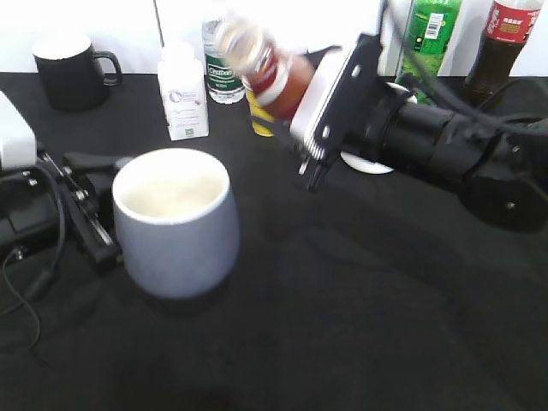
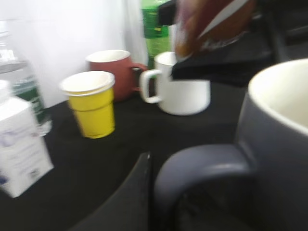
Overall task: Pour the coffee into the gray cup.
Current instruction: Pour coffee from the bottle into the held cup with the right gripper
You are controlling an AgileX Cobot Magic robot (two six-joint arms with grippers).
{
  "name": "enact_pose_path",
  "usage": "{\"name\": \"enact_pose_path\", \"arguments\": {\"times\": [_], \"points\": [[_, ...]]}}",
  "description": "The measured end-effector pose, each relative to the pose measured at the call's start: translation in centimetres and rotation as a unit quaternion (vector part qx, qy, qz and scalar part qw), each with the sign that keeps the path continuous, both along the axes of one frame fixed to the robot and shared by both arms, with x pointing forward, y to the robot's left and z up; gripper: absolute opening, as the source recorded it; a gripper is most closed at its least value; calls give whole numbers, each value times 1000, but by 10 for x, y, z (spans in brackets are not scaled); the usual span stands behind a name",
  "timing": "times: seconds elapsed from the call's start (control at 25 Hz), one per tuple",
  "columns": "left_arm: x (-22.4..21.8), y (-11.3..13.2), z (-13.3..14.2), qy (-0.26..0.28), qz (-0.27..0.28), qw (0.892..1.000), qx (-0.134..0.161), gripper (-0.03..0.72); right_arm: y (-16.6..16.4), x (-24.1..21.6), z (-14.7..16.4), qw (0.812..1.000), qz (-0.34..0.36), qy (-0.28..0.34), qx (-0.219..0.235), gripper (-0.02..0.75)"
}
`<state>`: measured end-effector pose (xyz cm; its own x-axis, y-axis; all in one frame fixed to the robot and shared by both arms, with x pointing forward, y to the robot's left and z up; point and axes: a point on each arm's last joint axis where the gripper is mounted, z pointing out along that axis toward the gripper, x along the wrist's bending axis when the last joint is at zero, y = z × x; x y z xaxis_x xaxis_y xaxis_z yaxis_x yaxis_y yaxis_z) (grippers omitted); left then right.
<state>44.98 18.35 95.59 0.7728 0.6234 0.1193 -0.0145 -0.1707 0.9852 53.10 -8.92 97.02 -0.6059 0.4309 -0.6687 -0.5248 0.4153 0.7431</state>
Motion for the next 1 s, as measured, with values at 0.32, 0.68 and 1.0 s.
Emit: {"name": "enact_pose_path", "arguments": {"times": [0.32,0.68,1.0], "points": [[-3,-1,-4,5,-18,1000,22,46,7,-9,2,989,65,-126,-50,533],[-7,-6,0,-14,-51,998,13,46,7,-9,2,961,65,-238,-124,533],[-9,-7,-1,-15,-62,998,19,46,7,-8,4,945,58,-287,-146,533]]}}
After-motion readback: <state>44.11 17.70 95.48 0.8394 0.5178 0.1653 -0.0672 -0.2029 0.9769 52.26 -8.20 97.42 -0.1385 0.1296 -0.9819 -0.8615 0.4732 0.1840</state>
